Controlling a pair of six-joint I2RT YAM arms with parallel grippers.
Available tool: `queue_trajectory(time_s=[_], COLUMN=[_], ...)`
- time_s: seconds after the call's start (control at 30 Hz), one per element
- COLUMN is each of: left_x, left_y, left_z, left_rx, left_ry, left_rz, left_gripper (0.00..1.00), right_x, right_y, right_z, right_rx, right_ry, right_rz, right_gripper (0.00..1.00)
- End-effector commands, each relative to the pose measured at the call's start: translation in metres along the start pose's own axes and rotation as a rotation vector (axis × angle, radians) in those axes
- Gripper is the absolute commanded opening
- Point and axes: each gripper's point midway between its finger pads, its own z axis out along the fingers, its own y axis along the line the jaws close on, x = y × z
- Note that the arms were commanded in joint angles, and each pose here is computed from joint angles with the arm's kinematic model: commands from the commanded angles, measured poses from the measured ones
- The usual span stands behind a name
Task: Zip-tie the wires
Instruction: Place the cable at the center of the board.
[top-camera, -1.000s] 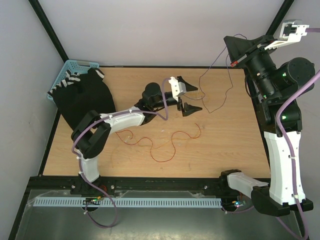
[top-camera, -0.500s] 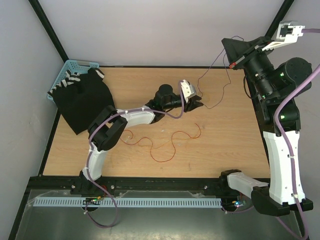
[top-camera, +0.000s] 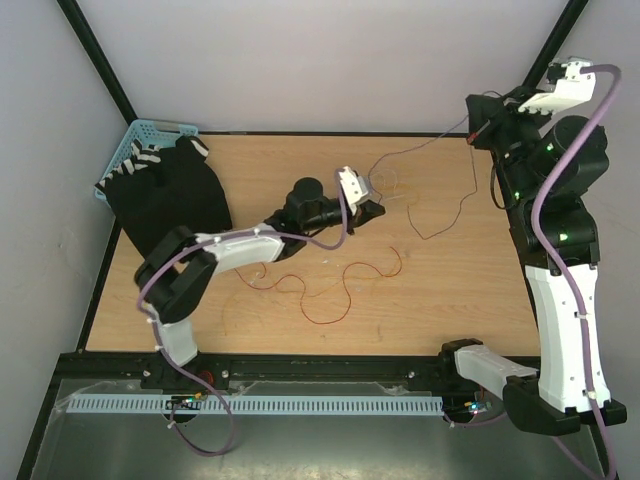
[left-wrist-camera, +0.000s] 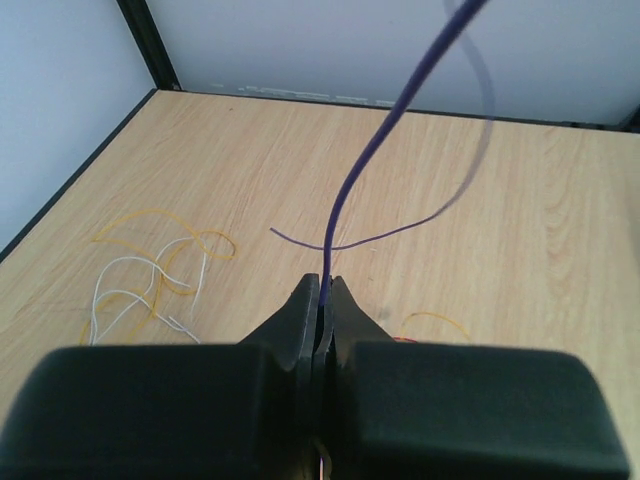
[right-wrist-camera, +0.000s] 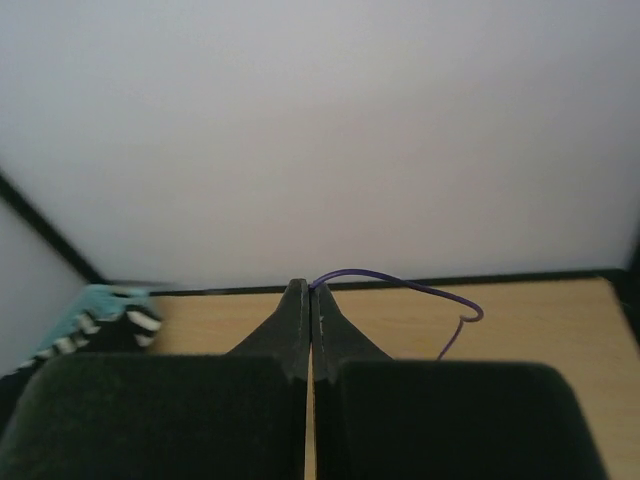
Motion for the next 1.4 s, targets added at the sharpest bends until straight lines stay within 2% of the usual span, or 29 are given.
queue_trajectory(time_s=[0.0, 0.13, 0.23, 0.37, 0.5, 0.63, 0.73, 0.83, 1.0, 1.17, 1.37], left_x=[-0.037, -0.027, -0.02, 0.001, 0.027, 0.049, 0.063, 0.074, 0.093, 0.111, 0.127], left_y=[-0.018, -0.033, -0.044, -0.055, -0.069, -0.075, -0.075, -0.074, -0.073, -0.072, -0.065], left_z=[-0.028, -0.06, -0.091, -0.14, -0.195, -0.242, -0.273, -0.301, -0.325, -0.343, -0.358], left_rx=[-0.022, -0.063, -0.104, -0.176, -0.254, -0.374, -0.477, -0.573, -0.705, -0.786, -0.866], left_ry=[-0.014, 0.055, 0.113, 0.246, 0.392, 0.458, 0.501, 0.551, 0.496, 0.479, 0.484], left_rz=[-0.011, -0.084, -0.162, -0.317, -0.517, -0.703, -0.759, -0.808, -0.985, -1.061, -1.118], left_gripper=[0.0, 0.0, 0.0, 0.0, 0.0, 0.0, 0.0, 0.0, 0.0, 0.0, 0.0], right_x=[0.009, 0.028, 0.062, 0.152, 0.253, 0.34, 0.383, 0.406, 0.443, 0.464, 0.481], right_y=[-0.053, -0.069, -0.074, -0.071, -0.076, -0.056, -0.042, -0.029, -0.013, -0.009, -0.003], right_z=[-0.02, -0.022, -0.017, -0.012, -0.019, -0.038, -0.053, -0.063, -0.089, -0.105, -0.113], right_rx=[0.257, 0.318, 0.3, 0.184, 0.165, 0.098, 0.073, 0.047, 0.019, 0.006, -0.034], right_ry=[0.041, 0.119, 0.236, 0.472, 0.693, 0.84, 0.909, 0.955, 1.034, 1.088, 1.129], right_rz=[-0.162, -0.215, -0.224, -0.158, -0.105, -0.052, -0.025, -0.023, -0.016, -0.021, 0.005], right_gripper=[0.01, 0.0, 0.0, 0.0, 0.0, 0.0, 0.0, 0.0, 0.0, 0.0, 0.07])
